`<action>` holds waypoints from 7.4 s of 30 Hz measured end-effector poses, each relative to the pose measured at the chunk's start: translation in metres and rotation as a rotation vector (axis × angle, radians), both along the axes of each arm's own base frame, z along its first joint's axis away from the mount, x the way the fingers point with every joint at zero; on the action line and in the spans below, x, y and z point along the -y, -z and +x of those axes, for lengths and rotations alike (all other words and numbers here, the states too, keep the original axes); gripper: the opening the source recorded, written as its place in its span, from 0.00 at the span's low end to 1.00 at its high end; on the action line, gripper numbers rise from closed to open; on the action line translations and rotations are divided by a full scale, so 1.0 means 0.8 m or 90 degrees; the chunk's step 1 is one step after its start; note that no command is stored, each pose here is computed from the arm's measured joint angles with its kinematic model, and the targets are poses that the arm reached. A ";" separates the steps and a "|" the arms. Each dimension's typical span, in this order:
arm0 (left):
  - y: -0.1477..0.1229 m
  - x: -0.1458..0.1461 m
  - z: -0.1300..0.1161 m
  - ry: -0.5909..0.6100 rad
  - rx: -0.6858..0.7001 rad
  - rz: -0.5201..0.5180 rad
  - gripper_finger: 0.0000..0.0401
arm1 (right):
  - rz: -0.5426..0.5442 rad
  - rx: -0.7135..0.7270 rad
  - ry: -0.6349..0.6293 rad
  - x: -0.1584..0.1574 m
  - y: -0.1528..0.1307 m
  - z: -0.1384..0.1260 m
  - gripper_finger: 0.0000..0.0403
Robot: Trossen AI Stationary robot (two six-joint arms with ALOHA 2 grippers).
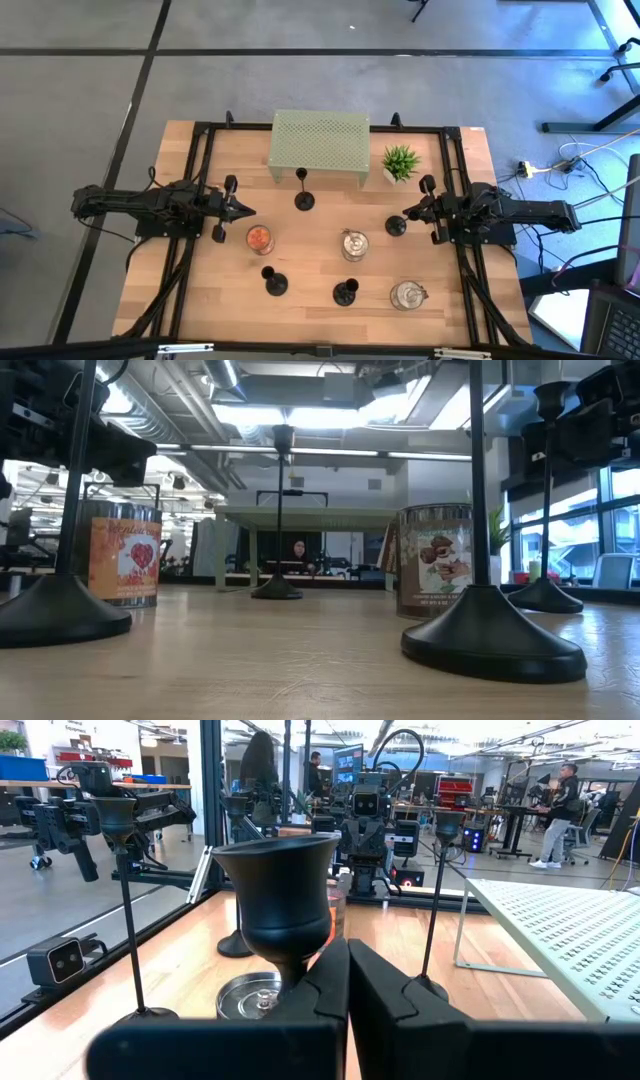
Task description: Pick & Place candle stick holders
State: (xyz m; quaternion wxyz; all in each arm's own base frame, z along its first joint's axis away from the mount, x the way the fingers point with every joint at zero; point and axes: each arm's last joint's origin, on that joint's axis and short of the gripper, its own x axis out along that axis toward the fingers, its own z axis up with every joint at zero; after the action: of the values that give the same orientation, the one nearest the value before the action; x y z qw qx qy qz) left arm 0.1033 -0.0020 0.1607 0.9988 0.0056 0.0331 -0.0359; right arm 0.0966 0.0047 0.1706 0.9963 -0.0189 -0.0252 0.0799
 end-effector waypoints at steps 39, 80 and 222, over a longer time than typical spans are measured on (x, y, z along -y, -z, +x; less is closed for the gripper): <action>0.000 0.000 0.000 0.000 0.000 0.000 0.02 | -0.021 0.055 0.002 0.000 -0.010 -0.001 0.01; -0.012 -0.001 0.000 -0.022 0.064 0.000 0.02 | -0.056 0.273 0.027 0.001 -0.048 -0.012 0.16; -0.276 -0.074 0.122 -0.143 0.014 0.090 0.03 | 0.057 0.168 -0.112 -0.005 -0.034 -0.008 0.26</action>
State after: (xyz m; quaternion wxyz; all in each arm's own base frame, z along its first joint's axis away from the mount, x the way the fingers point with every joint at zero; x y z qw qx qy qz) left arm 0.2011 0.0569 0.3814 0.9939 0.0729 0.0251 0.0785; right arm 0.0902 0.0091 0.1979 0.9733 0.0171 -0.1609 0.1627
